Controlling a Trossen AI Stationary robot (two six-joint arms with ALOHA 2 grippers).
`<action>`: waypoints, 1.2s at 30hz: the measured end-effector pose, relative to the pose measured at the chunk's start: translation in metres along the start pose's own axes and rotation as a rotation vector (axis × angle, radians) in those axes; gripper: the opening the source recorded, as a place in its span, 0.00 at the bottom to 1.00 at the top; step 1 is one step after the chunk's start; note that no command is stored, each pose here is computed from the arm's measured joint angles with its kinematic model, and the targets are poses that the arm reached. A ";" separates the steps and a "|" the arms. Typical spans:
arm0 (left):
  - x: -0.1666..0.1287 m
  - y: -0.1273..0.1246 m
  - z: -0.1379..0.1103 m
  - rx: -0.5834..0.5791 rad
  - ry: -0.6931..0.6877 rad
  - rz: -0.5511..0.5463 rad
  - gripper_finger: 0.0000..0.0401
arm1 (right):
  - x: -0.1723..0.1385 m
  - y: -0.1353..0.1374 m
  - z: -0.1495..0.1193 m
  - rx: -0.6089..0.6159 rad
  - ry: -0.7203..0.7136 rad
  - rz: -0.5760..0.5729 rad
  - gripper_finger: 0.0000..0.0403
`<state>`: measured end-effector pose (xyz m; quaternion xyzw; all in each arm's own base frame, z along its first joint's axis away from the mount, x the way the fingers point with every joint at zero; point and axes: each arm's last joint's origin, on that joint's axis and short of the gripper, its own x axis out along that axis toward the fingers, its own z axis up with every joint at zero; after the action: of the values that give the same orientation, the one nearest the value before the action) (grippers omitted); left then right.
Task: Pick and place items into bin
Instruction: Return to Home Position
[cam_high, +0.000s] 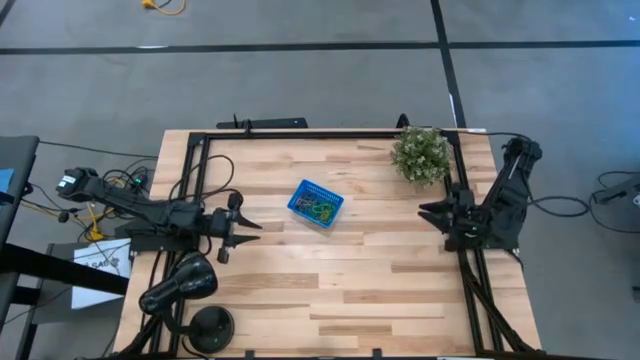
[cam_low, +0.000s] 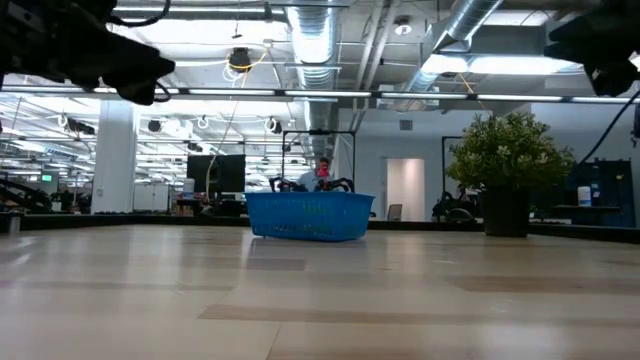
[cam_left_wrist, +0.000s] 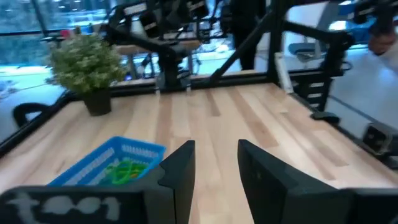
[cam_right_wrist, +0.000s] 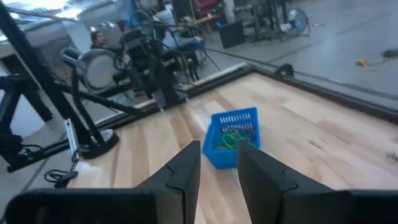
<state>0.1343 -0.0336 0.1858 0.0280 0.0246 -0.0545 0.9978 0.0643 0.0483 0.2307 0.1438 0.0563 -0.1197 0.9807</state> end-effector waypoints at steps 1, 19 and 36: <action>0.000 0.000 0.001 -0.001 -0.006 -0.017 0.27 | 0.001 0.000 -0.002 -0.007 -0.010 0.007 0.24; 0.000 -0.004 -0.002 0.047 -0.106 -0.130 0.27 | 0.011 -0.006 -0.005 -0.237 -0.258 0.414 0.24; -0.004 -0.003 -0.005 0.058 -0.208 -0.127 0.27 | 0.040 -0.027 -0.039 -0.152 -0.244 0.282 0.24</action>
<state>0.1296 -0.0362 0.1806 0.0492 -0.0787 -0.1211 0.9883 0.0928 0.0264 0.1810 0.0605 -0.0750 0.0068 0.9953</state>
